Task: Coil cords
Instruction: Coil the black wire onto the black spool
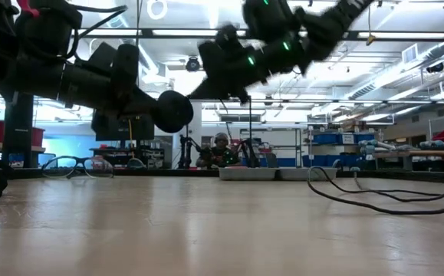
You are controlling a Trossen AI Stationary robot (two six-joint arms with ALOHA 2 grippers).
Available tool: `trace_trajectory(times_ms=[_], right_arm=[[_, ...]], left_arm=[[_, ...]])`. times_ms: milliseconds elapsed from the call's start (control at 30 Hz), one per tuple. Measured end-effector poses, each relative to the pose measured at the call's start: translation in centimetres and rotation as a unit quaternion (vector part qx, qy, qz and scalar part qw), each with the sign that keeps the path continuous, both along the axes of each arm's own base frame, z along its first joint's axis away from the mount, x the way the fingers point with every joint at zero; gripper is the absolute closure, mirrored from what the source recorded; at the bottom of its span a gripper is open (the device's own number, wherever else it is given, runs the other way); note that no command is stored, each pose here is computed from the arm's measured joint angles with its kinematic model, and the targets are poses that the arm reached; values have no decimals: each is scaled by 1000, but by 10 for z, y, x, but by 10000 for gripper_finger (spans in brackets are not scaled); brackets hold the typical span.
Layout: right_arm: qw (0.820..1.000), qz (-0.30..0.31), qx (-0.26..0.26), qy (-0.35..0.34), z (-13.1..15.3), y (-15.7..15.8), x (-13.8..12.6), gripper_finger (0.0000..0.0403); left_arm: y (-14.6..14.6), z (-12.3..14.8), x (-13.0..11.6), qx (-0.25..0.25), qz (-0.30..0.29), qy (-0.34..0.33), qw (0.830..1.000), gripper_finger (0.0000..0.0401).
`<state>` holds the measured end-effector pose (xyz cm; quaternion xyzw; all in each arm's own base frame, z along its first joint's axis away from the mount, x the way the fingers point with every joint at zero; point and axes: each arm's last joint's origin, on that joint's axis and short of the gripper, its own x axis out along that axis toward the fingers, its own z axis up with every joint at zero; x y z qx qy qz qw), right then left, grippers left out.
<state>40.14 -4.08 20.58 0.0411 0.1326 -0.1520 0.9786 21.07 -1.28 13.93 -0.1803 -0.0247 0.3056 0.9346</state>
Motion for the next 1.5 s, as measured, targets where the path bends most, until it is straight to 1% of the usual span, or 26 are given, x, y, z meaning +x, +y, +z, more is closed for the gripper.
trace_trajectory(times_ms=[67,167,233,367,433,533,600,700,833,900,933,1033,1133,1200,1300,1367,1500], right_arm=[[1000,23,-19,11,15,7,9,402],[998,57,-35,12,27,20,15,402],[996,73,-45,11,28,27,16,402],[995,86,-49,13,28,36,16,402],[994,94,-48,9,22,38,20,402],[993,111,-42,14,5,43,26,403],[992,118,-25,26,-9,45,30,403],[992,116,-2,47,-29,48,34,403],[991,99,21,88,-39,53,31,400],[987,89,21,131,-43,53,26,395],[983,86,23,160,-47,52,22,392],[969,53,47,237,-60,52,11,382],[954,24,78,289,-69,49,2,371],[947,15,85,310,-77,49,-6,364],[946,21,81,312,-82,59,-17,358],[950,23,80,302,-84,64,-26,354],[958,32,103,264,-84,71,-59,351]], left_arm=[[0,0,0,0,6,-1,1000,401],[0,1,0,0,11,-5,1000,401],[1,2,0,-1,13,-9,1000,401],[1,4,1,-5,13,-23,1000,401],[1,5,1,-6,12,-28,1000,401],[0,10,7,-8,-3,-37,999,401],[-1,14,11,-5,-13,-41,999,401],[-2,14,14,6,-19,-27,999,401],[-2,12,13,3,-27,-23,999,401],[-2,11,12,-2,-28,-26,999,401],[-2,13,11,-7,-22,-38,999,401],[-1,14,8,-10,-16,-54,998,401],[-1,14,6,-9,-17,-62,998,401],[0,12,3,-10,-16,-59,998,401],[0,10,1,-10,-13,-57,998,401],[0,10,1,-9,-12,-55,998,401],[0,9,1,-8,-10,-48,999,401]])
